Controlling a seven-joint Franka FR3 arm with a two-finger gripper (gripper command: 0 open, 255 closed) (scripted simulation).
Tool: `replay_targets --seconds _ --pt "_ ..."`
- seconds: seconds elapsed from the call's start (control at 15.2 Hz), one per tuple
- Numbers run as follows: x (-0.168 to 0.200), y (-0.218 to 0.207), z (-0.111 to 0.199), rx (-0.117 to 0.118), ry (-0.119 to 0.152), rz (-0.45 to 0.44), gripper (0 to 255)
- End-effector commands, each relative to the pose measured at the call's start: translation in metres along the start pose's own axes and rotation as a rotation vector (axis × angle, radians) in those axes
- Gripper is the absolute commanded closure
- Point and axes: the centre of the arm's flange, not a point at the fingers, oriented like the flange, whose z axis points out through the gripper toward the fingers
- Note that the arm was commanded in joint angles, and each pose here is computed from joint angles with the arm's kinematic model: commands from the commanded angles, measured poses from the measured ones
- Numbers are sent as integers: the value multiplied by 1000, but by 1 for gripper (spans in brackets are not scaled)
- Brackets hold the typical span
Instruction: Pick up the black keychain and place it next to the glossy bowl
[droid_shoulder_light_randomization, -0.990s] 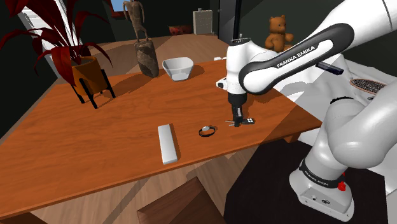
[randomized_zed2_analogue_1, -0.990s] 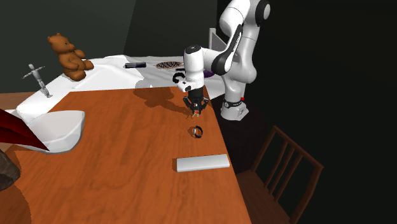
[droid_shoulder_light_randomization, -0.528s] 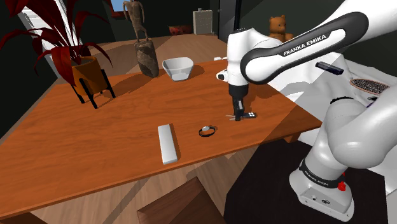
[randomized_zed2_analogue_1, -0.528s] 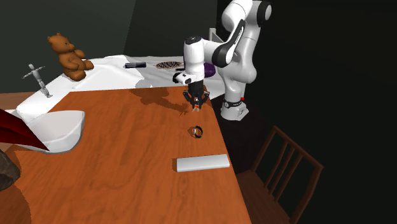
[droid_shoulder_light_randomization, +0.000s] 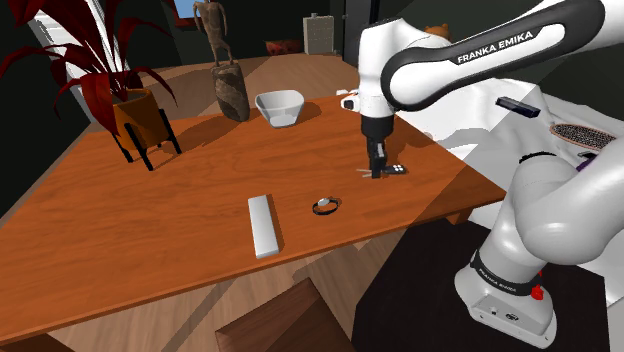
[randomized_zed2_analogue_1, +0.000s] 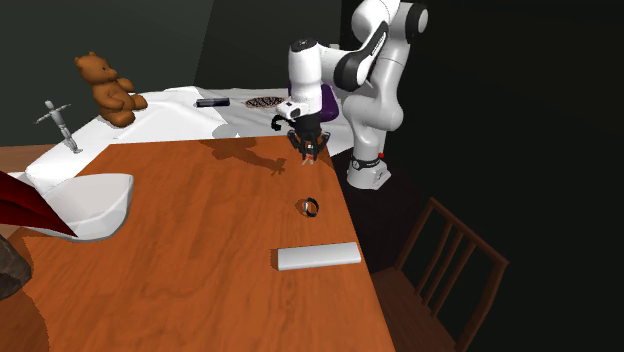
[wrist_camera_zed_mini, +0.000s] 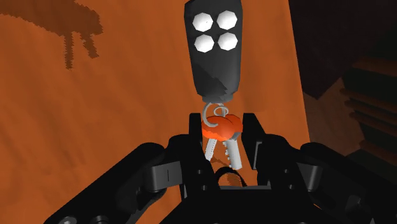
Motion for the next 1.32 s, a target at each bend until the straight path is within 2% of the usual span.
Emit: replay_targets --seconds 0.0,0.92,1.25 --pt "0 0 -11 0 -1 0 255" --pt "-5 -2 -83 0 -1 0 255" --pt "10 62 -85 0 -1 0 255"
